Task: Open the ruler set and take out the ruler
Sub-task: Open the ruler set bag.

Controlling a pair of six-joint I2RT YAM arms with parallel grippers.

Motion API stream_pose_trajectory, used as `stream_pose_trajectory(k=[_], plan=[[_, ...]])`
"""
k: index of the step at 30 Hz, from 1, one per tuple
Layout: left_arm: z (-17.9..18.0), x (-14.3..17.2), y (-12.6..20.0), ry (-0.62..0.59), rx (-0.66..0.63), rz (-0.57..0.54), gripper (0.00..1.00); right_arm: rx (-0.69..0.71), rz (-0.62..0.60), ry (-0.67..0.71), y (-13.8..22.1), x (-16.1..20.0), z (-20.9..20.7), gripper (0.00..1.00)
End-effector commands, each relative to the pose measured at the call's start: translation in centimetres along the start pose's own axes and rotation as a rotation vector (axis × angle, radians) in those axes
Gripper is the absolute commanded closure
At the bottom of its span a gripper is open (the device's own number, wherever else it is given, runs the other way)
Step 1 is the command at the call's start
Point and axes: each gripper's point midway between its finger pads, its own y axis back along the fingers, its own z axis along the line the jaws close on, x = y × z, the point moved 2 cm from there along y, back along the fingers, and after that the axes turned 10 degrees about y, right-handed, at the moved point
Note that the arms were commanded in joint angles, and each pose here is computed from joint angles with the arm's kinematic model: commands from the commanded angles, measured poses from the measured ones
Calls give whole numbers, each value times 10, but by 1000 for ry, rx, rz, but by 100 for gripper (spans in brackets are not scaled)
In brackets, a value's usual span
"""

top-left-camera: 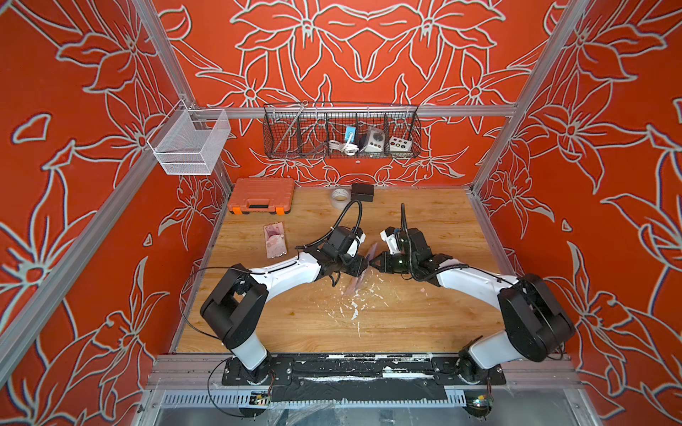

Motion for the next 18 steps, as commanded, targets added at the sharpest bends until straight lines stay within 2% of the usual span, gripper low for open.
stream_pose_trajectory(k=[1,5,7,9,13,18], plan=[[12,2,2,3,-74,-4,75,-5,-16,38,4,-1,4,100],[20,1,2,1,-128,-4,81,-8,-15,35,4,2,3,100],[22,1,3,2,-145,-5,93,-3,-13,36,4,2,2,100],[24,0,3,-2,-156,-13,96,0,-9,38,3,3,1,100],[30,1,2,-8,-199,-7,88,0,-9,42,3,2,1,100],[24,6,-8,-21,-180,16,68,-6,-7,45,2,1,2,100]])
